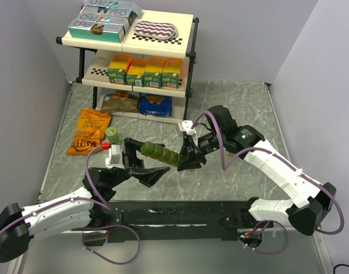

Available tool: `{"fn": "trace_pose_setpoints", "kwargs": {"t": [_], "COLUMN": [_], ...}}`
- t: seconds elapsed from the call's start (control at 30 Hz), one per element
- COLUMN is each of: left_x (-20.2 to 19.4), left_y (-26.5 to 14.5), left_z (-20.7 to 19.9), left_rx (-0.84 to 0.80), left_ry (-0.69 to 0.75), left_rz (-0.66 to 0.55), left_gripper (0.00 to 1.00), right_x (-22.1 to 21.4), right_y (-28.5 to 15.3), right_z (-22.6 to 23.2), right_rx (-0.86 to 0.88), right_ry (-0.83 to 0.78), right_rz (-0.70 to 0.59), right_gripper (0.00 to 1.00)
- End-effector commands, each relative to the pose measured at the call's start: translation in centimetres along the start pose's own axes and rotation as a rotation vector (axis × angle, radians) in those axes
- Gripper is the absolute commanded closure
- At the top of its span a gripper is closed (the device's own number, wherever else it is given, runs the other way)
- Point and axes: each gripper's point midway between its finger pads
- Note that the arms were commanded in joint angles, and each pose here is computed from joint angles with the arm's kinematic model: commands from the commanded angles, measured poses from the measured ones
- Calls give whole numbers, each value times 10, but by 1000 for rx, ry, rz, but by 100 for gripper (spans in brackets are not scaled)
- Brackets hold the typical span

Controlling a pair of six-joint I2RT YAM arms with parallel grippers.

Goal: Sort the pills into containers

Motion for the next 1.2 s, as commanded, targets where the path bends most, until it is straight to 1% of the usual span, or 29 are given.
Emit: {"fn": "trace_pose_setpoints", "kwargs": {"t": [0.0,0.07,0.17,0.27,0.3,0.37,0.4,0.47,0.5,0.57,0.6,0.63,0.67,0.7,0.73,0.8,0.83,0.9,0.93,0.97,1.0,1.03,1.07,1.1,1.17], "left_x": [29,25,19,21,21,20,22,19,18,15,15,13,12,10,10,6,10,5,12,11,12,8,13,15,15], "left_y": [15,19,25,28,28,30,31,33,33,33,33,33,34,33,32,28,25,20,17,14,12,8,5,3,-4], "left_z": [-8,-7,-7,-5,-4,-4,-5,-4,-4,-4,-3,-4,-3,-4,-5,-6,-8,-8,-11,-12,-10,-14,-17,-15,-22], "left_rx": [-32,-30,-30,-24,-23,-24,-26,-25,-26,-29,-27,-30,-31,-35,-36,-46,-48,-52,-61,-68,-68,-90,-105,-107,-144], "left_ry": [15,10,2,6,7,7,9,4,4,0,3,3,5,6,10,27,39,60,71,77,86,85,90,101,103], "left_rz": [-110,-100,-77,-87,-90,-88,-91,-82,-79,-73,-72,-67,-55,-48,-42,-23,-31,-4,-17,-9,-5,21,15,19,47], "left_gripper": [0,1,5,10,15,20,26,34,43,53,66,72,87,94,99,99,99,99,99,99,99,99,99,99,99], "right_x": [13,12,12,11,10,8,8,8,8,8,8,9,7,7,8,7,8,6,8,8,5,11,11,8,17], "right_y": [1,2,3,3,3,4,5,5,5,5,4,4,5,4,4,3,1,-1,-3,-3,-5,-8,-11,-14,-22], "right_z": [-3,-4,-6,-8,-8,-8,-8,-8,-8,-8,-8,-8,-8,-9,-9,-7,-6,-1,1,3,9,13,17,21,31], "right_rx": [-3,-7,-13,-17,-17,-15,-14,-14,-14,-14,-15,-17,-17,-19,-21,-19,-21,-12,-8,-1,12,20,27,31,39], "right_ry": [-10,-3,1,5,5,10,9,10,11,11,9,7,8,7,0,-7,-25,-30,-61,-70,-57,-108,-120,-114,-179], "right_rz": [-44,-45,-48,-47,-47,-45,-46,-46,-45,-46,-47,-48,-44,-44,-44,-39,-41,-32,-33,-32,-18,-25,-21,-6,-14], "right_gripper": [100,100,100,100,100,100,100,100,100,100,100,100,100,100,100,98,96,82,75,58,48,40,26,24,23]}}
Point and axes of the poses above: each gripper's point midway between its finger pads, its own y axis out along the fingers, its own z axis along the line the jaws close on, x = y × z, and after that the axes turned 6 degrees about y, right-handed
